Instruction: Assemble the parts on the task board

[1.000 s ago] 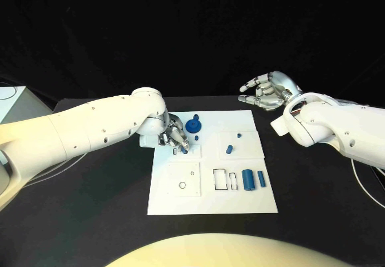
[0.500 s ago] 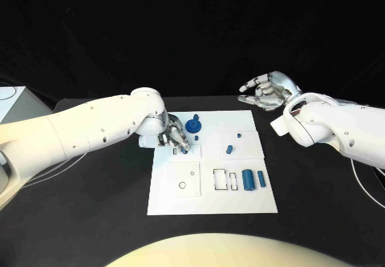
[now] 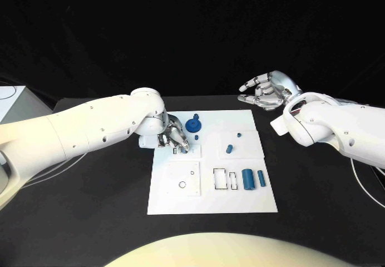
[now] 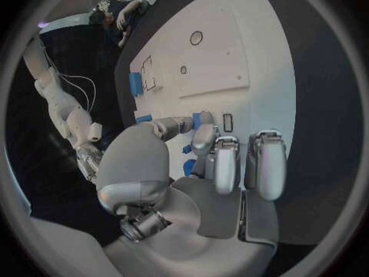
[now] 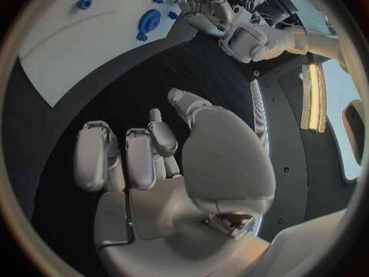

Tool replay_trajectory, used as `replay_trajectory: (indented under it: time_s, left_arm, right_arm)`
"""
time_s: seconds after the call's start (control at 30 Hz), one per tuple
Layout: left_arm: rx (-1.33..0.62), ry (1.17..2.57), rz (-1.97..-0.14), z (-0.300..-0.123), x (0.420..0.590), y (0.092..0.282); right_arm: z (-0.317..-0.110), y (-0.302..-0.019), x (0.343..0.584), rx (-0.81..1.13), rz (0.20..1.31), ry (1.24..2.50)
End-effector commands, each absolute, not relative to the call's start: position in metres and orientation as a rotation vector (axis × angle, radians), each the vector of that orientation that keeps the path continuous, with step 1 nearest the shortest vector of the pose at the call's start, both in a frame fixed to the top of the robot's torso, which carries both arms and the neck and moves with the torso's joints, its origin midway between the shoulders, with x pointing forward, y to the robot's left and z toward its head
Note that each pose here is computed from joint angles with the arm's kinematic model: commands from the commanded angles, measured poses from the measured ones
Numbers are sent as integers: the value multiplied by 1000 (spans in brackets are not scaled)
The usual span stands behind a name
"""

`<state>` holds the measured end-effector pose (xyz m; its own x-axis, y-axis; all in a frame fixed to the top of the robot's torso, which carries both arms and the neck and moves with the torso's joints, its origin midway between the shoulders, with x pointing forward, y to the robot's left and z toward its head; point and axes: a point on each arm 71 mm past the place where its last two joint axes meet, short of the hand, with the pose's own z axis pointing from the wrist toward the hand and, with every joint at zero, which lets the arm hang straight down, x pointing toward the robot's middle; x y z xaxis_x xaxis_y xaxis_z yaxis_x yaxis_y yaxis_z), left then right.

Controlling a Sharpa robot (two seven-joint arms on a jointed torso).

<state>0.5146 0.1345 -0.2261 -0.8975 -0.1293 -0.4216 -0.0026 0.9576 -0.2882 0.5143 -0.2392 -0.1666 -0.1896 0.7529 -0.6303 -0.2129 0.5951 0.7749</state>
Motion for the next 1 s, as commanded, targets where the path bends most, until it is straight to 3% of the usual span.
replay_trajectory:
  time_s: [0.03,1.0]
  left_arm:
    - [-85,2674,-419,-227,512,130]
    - [-95,2648,-354,-231,519,126]
  right_arm:
    - [-167,-237,514,457,939,1536]
    - [-167,-237,513,457,942,1537]
